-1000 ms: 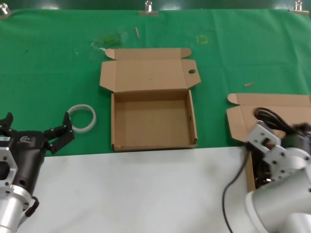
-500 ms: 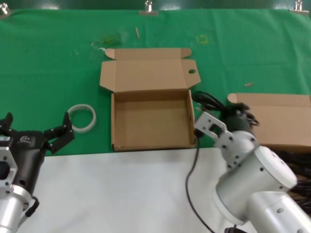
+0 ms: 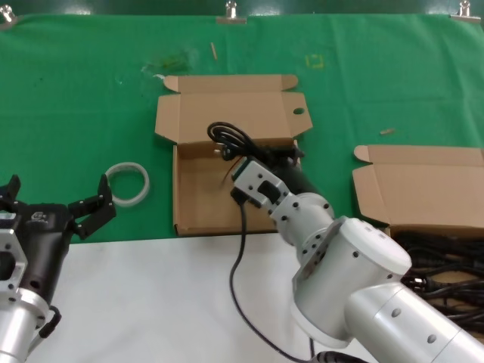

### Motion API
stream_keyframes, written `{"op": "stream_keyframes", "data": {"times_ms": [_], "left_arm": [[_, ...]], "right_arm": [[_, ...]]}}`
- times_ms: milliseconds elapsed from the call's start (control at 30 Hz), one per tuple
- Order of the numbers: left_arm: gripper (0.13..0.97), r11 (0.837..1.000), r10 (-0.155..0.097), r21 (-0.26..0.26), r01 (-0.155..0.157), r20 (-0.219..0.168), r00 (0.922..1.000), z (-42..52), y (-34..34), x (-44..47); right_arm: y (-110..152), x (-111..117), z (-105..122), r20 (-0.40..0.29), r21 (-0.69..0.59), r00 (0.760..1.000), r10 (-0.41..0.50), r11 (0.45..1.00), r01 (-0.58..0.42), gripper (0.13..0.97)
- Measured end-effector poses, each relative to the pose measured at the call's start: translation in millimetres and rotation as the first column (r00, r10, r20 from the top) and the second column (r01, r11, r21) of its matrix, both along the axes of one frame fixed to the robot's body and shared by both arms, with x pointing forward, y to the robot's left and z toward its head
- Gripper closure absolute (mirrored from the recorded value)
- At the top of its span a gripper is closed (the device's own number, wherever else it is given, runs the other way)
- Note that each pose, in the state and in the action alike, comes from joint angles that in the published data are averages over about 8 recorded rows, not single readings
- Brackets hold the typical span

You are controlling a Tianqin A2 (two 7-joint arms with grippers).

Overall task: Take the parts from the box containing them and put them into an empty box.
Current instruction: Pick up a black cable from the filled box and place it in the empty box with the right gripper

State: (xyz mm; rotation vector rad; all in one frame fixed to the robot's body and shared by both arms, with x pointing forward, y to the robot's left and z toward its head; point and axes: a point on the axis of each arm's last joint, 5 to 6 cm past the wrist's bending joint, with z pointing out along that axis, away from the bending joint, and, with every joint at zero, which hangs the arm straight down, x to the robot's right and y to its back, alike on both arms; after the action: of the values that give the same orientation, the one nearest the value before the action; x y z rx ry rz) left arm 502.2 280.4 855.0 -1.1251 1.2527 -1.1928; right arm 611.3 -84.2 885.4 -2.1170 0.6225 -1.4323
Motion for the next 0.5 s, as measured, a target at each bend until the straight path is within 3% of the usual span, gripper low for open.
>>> {"op": "stream_keyframes", "data": {"times_ms": [500], "left_arm": [[0.132, 1.000, 0.000, 0.000, 0.000, 0.000, 1.0000, 0.0, 0.0, 0.0]], "right_arm": [[24, -8, -4, -0.025, 0.130, 0.999, 0.042, 0.991, -0.038, 0.894]]}}
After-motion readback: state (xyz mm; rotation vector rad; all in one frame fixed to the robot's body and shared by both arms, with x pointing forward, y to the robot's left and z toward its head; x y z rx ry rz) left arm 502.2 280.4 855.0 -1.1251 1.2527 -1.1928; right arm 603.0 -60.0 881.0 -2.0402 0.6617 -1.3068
